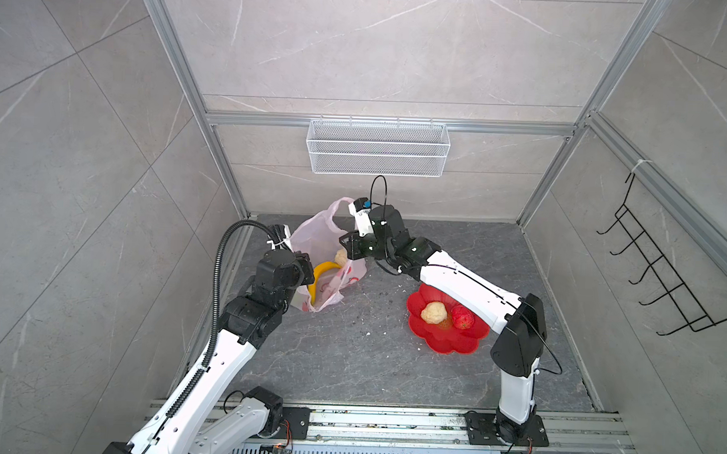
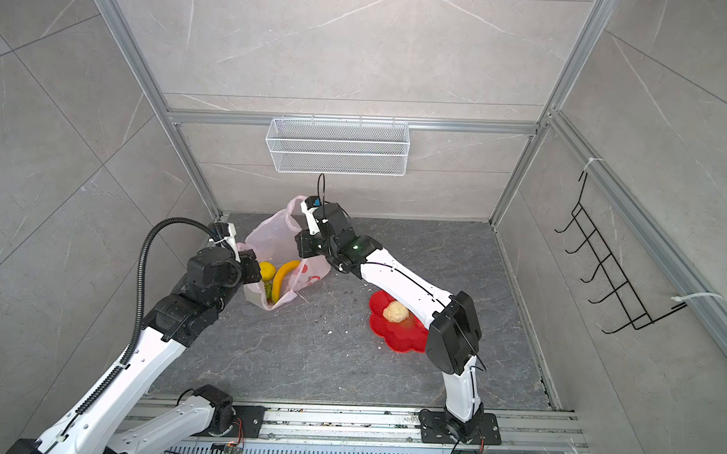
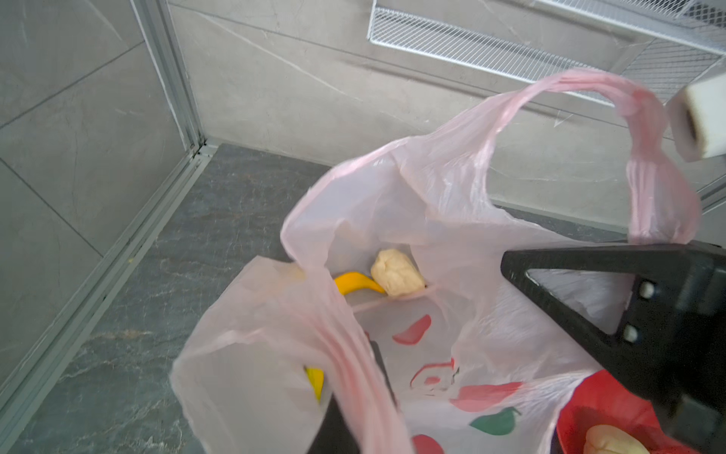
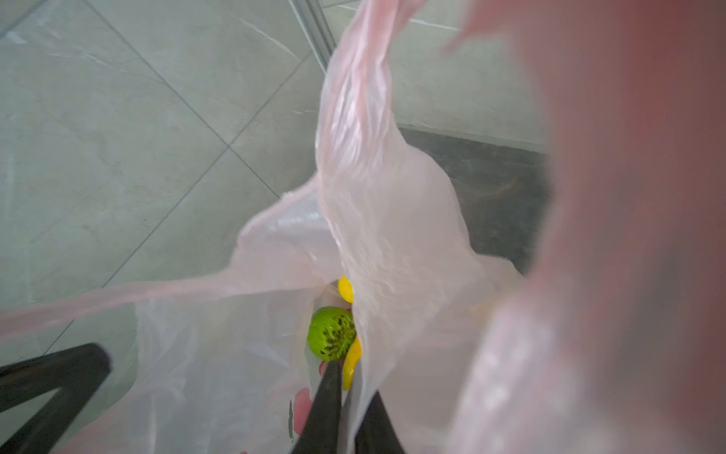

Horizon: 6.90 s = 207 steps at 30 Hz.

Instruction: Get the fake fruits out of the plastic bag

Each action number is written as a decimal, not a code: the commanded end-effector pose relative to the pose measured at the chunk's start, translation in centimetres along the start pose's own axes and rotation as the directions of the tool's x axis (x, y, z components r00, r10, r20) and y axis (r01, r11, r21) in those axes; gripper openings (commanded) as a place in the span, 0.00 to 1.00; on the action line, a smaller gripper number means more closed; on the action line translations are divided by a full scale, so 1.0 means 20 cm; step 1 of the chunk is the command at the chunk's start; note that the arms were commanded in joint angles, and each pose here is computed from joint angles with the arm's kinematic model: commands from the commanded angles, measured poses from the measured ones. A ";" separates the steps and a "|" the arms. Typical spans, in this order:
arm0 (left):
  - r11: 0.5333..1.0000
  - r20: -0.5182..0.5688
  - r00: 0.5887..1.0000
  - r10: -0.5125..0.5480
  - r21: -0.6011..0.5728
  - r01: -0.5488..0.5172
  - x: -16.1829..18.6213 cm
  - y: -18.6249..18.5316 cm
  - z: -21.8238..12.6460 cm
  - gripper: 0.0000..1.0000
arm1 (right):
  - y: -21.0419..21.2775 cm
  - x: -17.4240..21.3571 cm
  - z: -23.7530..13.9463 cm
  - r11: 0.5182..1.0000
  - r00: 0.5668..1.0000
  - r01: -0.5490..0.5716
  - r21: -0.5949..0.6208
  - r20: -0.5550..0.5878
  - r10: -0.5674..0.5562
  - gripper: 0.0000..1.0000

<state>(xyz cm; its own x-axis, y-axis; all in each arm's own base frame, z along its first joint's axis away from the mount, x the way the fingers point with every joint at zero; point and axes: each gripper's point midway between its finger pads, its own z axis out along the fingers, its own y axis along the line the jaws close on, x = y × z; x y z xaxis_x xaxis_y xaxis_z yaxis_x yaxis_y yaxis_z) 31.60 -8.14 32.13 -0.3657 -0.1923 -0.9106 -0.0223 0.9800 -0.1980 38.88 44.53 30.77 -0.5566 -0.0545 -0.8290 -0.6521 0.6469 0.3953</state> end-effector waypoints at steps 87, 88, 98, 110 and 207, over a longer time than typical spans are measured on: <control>0.942 0.028 0.991 -0.130 0.314 0.115 -0.74 -0.16 0.49 0.00 | -0.36 -0.33 -0.11 0.963 0.982 0.115 0.244 0.119 -0.147 0.10; 0.943 0.038 0.992 -0.122 0.317 0.104 -0.76 -0.16 0.48 0.00 | -0.36 -0.34 -0.11 0.962 0.980 0.120 0.244 0.124 -0.153 0.10; 0.926 -0.102 0.977 -0.186 0.313 0.209 -0.43 -0.13 0.38 0.00 | -0.38 -0.02 -0.20 0.975 0.996 0.070 0.212 0.045 -0.081 0.10; 0.950 -0.426 0.884 -0.194 0.142 0.277 0.49 0.03 -0.09 0.00 | -0.25 0.63 -0.38 0.968 0.987 0.044 0.248 -0.164 -0.003 0.12; 0.952 -0.396 0.874 -0.281 -0.231 0.201 1.11 0.37 -0.22 0.00 | -0.37 0.98 0.50 0.846 0.909 -0.304 0.437 -0.132 0.395 0.58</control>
<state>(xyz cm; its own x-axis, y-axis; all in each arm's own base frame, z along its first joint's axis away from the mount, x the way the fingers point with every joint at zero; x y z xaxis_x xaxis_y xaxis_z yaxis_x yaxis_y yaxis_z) 19.36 -4.91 12.41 -0.6805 -0.4072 -0.6092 -0.2999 0.9133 -0.2755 37.11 45.10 7.52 -0.8313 0.0656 -0.5519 -0.1708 0.9148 0.3659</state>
